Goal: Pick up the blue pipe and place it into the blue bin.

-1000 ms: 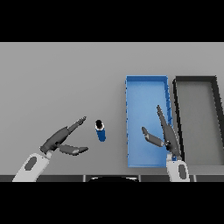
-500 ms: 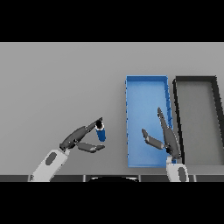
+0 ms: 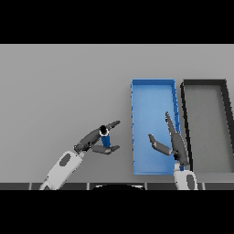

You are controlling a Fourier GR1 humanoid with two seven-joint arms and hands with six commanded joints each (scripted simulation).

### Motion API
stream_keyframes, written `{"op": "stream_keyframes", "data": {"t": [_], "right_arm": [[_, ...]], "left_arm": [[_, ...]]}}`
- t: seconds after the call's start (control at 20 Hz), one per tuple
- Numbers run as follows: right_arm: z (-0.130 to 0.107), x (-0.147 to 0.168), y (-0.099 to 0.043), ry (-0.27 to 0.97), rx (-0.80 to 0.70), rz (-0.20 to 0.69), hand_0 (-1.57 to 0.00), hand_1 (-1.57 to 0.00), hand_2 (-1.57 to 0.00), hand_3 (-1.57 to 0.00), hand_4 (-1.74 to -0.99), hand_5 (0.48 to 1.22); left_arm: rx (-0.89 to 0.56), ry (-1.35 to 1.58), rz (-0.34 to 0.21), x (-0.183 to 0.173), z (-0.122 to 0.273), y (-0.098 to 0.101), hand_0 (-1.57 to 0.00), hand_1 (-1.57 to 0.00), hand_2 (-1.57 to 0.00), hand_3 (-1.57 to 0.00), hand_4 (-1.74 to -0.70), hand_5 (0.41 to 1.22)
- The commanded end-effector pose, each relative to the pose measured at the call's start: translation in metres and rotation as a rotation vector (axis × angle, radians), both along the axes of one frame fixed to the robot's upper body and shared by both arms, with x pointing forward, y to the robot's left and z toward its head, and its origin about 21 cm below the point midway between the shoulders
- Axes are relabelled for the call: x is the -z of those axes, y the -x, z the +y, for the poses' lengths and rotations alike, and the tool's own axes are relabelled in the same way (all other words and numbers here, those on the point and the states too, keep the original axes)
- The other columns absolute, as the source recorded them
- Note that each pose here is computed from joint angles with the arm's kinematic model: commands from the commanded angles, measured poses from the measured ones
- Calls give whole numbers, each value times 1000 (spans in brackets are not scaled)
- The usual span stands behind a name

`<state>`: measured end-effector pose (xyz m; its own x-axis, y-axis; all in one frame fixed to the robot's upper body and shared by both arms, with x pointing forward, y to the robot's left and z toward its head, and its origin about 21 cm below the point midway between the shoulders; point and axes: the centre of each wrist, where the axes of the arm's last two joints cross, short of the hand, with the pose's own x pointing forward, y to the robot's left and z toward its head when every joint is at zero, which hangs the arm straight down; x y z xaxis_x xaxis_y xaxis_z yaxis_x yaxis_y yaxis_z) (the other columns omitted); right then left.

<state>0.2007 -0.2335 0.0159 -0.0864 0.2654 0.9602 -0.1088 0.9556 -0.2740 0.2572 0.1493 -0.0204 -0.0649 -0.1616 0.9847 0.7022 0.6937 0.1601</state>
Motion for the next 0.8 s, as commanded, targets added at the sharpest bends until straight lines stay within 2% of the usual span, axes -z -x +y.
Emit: {"op": "stream_keyframes", "data": {"t": [0.0, 0.05, 0.1, 0.2, 0.3, 0.45, 0.5, 0.75], "right_arm": [[0, 1, 1, -3, -2, 0, 1, 1, 1, 1, -1196, 605], [-1, -1, -1, -7, -4, 6, 1, 1, 1, 1, -1198, 605], [0, 1, 0, -13, -4, 5, 1, 1, 1, 1, -1199, 605], [-2, 1, -1, -13, -7, -1, 1, 1, 1, 1, -1198, 604], [-1, 3, -2, -16, -7, 0, 1, 1, 1, 1, -1196, 604], [-4, -1, 0, -12, -20, -8, 1, 1, 1, 1, -1191, 602], [0, 0, -1, -22, -22, -3, 1, 1, 1, 1, -1190, 600], [-1, 1, -7, -2, -5, 15, 1, 1, 1, 1, -1187, 605]], "left_arm": [[-3, 7, 9, 2, -2, -1, -34, -141, -224, -115, -1292, 617], [-6, 17, 14, 2, -7, 3, -100, -265, -357, -215, -1317, 651], [-18, 45, 34, 7, -7, 5, -289, -458, -539, -486, -1342, 765], [-30, 41, 40, 7, -12, 5, -717, -856, -901, -877, -1477, 929], [19, 44, 22, 7, -16, 11, -1025, -1113, -1142, -1102, -1567, 1034], [21, 51, -27, 10, -20, 11, -1291, -1337, -1351, -1272, -1647, 1125], [12, 50, -26, 7, -22, 11, -1347, -1384, -1395, -1317, -1665, 1144], [-4, 156, -110, -17, -34, 11, -1498, -1510, -1513, -1436, -1716, 1196]]}}
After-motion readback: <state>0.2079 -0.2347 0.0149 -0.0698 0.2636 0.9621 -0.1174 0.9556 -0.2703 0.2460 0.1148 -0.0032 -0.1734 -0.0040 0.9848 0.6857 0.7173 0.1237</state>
